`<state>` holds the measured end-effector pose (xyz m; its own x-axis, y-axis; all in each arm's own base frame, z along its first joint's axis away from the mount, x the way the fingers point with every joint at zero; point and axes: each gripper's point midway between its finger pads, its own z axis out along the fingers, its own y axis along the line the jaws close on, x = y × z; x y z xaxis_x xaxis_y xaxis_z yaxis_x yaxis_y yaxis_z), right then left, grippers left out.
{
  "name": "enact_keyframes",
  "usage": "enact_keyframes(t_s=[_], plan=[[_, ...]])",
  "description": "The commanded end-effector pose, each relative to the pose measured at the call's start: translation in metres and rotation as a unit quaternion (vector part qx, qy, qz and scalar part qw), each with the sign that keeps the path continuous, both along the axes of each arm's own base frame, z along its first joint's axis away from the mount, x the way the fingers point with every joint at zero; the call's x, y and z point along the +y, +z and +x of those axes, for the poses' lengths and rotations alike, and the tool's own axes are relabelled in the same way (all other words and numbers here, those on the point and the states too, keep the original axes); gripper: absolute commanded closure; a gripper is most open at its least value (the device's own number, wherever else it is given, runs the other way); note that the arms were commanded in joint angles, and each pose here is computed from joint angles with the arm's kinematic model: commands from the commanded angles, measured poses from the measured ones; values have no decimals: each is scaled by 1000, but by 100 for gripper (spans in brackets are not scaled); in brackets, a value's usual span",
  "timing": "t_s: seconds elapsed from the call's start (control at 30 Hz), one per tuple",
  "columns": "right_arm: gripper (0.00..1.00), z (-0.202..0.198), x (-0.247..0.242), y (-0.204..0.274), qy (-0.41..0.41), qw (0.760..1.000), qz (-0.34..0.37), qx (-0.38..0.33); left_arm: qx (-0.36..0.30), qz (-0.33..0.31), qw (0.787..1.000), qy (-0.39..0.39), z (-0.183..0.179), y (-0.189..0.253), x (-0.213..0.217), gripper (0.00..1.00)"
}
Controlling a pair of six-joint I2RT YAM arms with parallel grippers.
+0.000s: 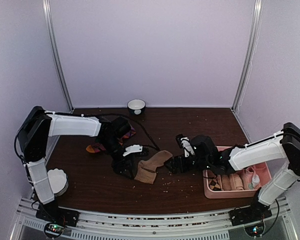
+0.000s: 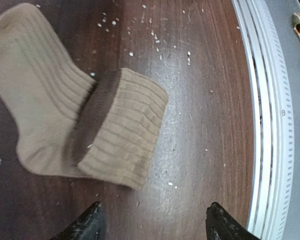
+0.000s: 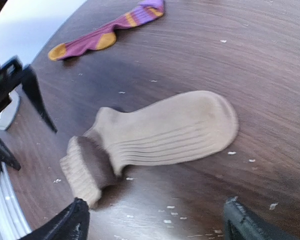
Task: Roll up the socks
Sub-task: Roll the sock at the center of the board.
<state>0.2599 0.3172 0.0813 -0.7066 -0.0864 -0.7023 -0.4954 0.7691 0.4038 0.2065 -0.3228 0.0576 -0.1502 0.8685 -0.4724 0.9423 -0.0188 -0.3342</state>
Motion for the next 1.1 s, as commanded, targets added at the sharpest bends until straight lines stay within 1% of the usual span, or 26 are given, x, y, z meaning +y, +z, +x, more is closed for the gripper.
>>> enact_keyframes(t_s=[0.0, 0.07, 0.1, 0.2, 0.3, 0.33, 0.4, 0.43, 0.53, 0.57, 0.6, 0.67, 0.73, 0.77, 0.83, 0.9, 0.93, 1.0, 1.03, 1.07], plan=[[13, -8, 35, 29, 63, 994, -14, -84, -29, -54, 998, 22, 15, 57, 12, 28], [15, -18, 52, 21, 95, 992, -27, -82, -55, -61, 996, 38, 22, 73, 18, 4], [16, -25, 62, 16, 120, 989, -30, -80, -67, -63, 995, 46, 26, 79, 20, 2], [21, -46, 91, 1, 187, 977, -59, -86, -105, -60, 990, 79, 42, 96, 31, 2], [27, -46, 104, -13, 199, 968, -118, -100, -143, -43, 981, 127, 65, 106, 48, 2], [28, -43, 105, -16, 193, 969, -120, -95, -153, -42, 977, 146, 72, 111, 56, 2], [32, -33, 107, -17, 179, 975, -102, -84, -177, -48, 967, 177, 85, 123, 73, 2], [34, -26, 106, -17, 170, 979, -87, -67, -185, -48, 965, 182, 88, 127, 79, 2], [39, -18, 111, -15, 177, 984, -19, -18, -200, -32, 963, 178, 88, 125, 92, 2], [40, -17, 113, -15, 179, 984, -11, -9, -202, -26, 963, 178, 88, 121, 96, 2], [40, -19, 115, -18, 188, 982, -15, 4, -201, -21, 963, 176, 87, 117, 97, 2], [45, -38, 131, -13, 238, 971, 3, 28, -191, -19, 966, 172, 82, 111, 97, 2], [47, -60, 145, 2, 292, 956, 15, 36, -176, -24, 970, 168, 78, 105, 95, 2], [47, -63, 144, 6, 297, 954, 14, 34, -167, -32, 972, 164, 75, 103, 92, 2], [45, -36, 124, 13, 237, 971, 7, 25, -146, -45, 976, 158, 71, 96, 85, 2], [43, 14, 87, 13, 127, 992, 1, 28, -114, -53, 981, 146, 67, 86, 76, 2], [44, 38, 65, 10, 73, 997, -11, 37, -101, -52, 983, 142, 67, 80, 71, 2], [45, 68, 29, 0, -8, 997, -64, 39, -70, -47, 987, 136, 66, 68, 63, 2], [45, 78, 13, -6, -40, 993, -101, 43, -65, -47, 988, 133, 67, 66, 60, 2], [44, 85, 3, -12, -57, 989, -128, 52, -59, -52, 989, 128, 66, 66, 57, 2]])
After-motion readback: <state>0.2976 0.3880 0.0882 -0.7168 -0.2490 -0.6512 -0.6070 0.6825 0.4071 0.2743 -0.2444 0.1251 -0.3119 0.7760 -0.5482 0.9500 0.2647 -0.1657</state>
